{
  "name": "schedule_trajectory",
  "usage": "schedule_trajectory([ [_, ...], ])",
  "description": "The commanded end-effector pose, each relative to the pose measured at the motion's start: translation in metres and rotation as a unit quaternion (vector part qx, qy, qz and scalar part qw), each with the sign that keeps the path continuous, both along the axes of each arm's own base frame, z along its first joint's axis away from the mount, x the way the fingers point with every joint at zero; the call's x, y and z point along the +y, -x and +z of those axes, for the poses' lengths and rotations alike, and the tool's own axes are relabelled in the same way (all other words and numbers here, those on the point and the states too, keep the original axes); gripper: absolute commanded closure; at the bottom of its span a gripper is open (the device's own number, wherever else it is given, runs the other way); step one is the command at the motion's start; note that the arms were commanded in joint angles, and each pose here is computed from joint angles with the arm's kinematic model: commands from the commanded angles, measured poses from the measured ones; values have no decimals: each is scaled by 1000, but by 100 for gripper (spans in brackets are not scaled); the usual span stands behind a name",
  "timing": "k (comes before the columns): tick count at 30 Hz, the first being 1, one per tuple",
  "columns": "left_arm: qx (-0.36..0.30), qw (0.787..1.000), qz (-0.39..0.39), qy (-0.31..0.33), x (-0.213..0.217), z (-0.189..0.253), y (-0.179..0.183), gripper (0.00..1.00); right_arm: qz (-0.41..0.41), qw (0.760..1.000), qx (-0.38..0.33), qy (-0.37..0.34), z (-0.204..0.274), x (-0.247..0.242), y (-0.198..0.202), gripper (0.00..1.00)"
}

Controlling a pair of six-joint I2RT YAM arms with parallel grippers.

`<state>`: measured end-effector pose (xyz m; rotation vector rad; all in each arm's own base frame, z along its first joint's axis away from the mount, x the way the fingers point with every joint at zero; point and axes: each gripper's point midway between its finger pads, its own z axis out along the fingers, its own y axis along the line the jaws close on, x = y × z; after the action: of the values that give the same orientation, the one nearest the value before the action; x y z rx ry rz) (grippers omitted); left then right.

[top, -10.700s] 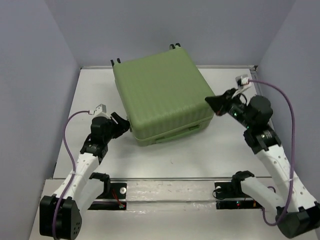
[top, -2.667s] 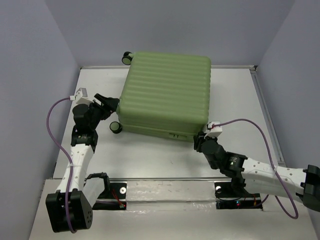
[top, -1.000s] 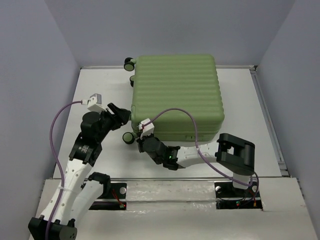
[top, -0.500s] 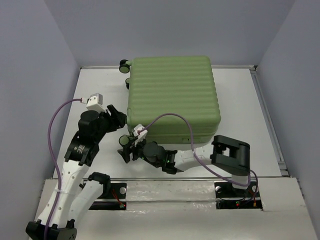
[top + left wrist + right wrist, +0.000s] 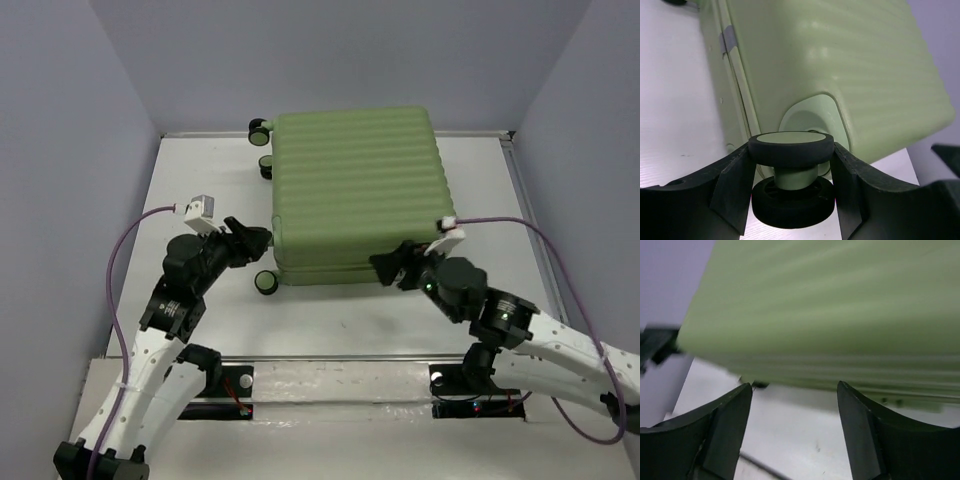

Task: Pack the luggage

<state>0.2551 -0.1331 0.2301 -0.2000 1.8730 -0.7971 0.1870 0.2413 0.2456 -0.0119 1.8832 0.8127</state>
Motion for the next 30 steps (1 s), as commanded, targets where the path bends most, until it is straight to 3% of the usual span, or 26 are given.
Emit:
schedule_trajectory([
  [1, -6, 990, -134, 42, -51, -1, 34, 94, -119, 991, 9, 52, -6, -81, -34, 20],
  [5, -15, 987, -153, 46, -61, 3, 42, 94, -210, 972, 21, 106, -9, -123, -67, 6],
  [10, -24, 983, -175, 53, -72, 7, 51, 94, -306, 940, 29, 150, -5, -168, -99, 3],
  [14, -18, 978, -197, 63, -85, 4, 58, 94, -318, 934, 31, 156, 5, -181, -117, 0],
  [17, -22, 971, -224, 76, -101, 6, 66, 94, -292, 943, 40, 156, 5, -169, -131, 0],
  [20, -20, 964, -250, 84, -122, 8, 77, 94, -213, 965, 34, 147, 5, -141, -150, 0],
  [24, -29, 952, -289, 98, -152, 19, 91, 94, -42, 989, -2, 143, 13, -78, -166, 0],
  [30, -46, 932, -340, 115, -191, 46, 102, 94, 85, 987, -34, 133, 35, -24, -197, 2],
])
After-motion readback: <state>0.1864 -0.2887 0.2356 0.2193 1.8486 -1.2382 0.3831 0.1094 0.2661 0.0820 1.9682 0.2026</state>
